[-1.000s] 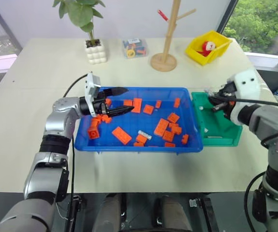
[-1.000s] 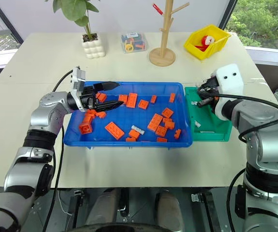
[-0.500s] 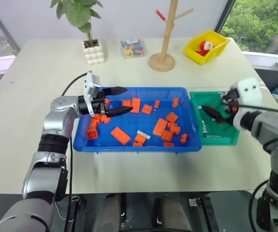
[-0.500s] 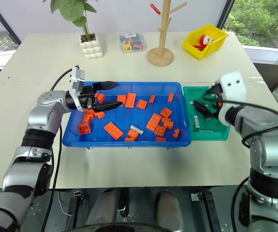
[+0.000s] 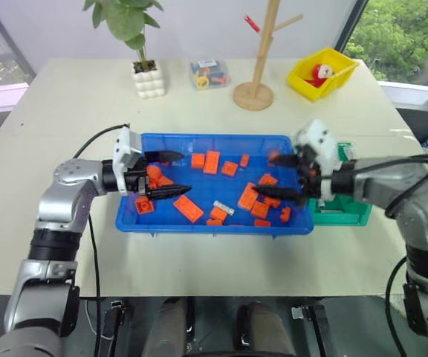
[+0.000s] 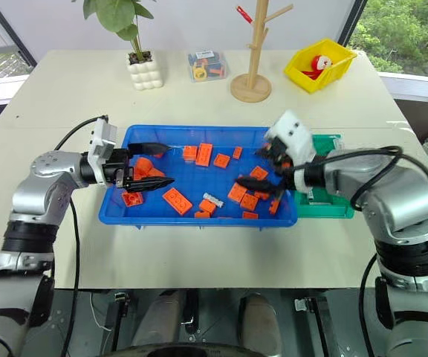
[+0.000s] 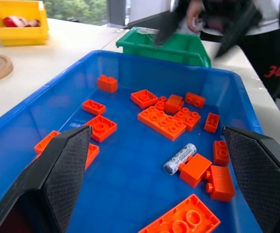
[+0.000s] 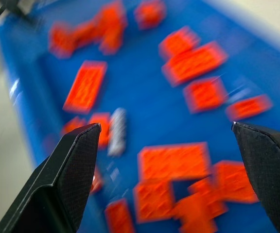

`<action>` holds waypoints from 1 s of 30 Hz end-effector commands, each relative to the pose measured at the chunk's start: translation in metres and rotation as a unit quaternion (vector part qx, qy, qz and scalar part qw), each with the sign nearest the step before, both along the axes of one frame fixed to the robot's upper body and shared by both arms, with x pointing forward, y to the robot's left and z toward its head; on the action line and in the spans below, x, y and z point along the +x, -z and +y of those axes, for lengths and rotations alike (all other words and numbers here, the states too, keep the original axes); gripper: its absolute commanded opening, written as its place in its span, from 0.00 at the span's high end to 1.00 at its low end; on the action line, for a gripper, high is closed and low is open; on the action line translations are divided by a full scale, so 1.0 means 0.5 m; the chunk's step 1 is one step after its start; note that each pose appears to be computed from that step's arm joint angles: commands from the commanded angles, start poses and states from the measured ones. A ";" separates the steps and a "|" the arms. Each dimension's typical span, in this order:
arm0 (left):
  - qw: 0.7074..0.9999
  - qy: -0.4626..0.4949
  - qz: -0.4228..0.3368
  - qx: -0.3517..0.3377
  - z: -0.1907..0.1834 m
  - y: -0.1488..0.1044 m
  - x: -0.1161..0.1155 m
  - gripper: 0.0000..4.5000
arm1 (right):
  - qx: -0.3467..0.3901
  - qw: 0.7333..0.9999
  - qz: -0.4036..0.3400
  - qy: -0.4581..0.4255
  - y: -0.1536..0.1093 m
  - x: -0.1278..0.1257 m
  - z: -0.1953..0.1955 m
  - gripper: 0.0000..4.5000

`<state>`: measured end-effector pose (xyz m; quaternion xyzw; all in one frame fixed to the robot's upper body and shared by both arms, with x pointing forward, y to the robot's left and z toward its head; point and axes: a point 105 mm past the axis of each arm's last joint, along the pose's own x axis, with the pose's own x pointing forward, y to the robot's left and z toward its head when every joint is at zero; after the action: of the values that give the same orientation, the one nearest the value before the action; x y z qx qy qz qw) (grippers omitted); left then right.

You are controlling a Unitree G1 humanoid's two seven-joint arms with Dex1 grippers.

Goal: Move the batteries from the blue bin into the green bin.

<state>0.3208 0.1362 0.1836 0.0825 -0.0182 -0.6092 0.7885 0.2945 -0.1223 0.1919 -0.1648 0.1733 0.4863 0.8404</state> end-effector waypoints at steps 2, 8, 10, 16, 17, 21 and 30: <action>0.999 -0.023 -0.025 -0.017 0.011 -0.029 -0.019 0.00 | -0.027 0.997 -0.014 -0.068 0.018 -0.007 0.023 0.01; 0.999 -0.045 -0.021 -0.021 0.020 -0.027 -0.032 0.00 | -0.041 0.993 -0.007 -0.110 0.069 0.012 0.063 0.01; 0.998 -0.048 -0.019 -0.023 0.018 -0.025 -0.037 0.00 | -0.049 0.992 -0.012 -0.117 0.081 0.023 0.074 0.01; 0.998 -0.059 -0.016 -0.026 0.020 -0.023 -0.045 0.00 | -0.062 0.990 -0.020 -0.126 0.099 0.042 0.086 0.01; 0.998 -0.061 -0.016 -0.026 0.021 -0.023 -0.046 0.00 | -0.063 0.989 -0.019 -0.129 0.101 0.041 0.086 0.01; 0.997 -0.064 -0.016 -0.027 0.022 -0.024 -0.047 0.00 | -0.077 0.987 -0.017 -0.141 0.118 0.038 0.088 0.01; 0.997 -0.072 -0.021 -0.035 0.019 -0.031 -0.043 0.00 | -0.102 0.983 -0.035 -0.151 0.159 0.050 0.112 0.01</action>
<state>0.3026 0.1445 0.1866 0.0588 -0.0270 -0.5494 0.8331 0.3206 -0.0689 0.1162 -0.2758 0.1688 0.5782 0.7491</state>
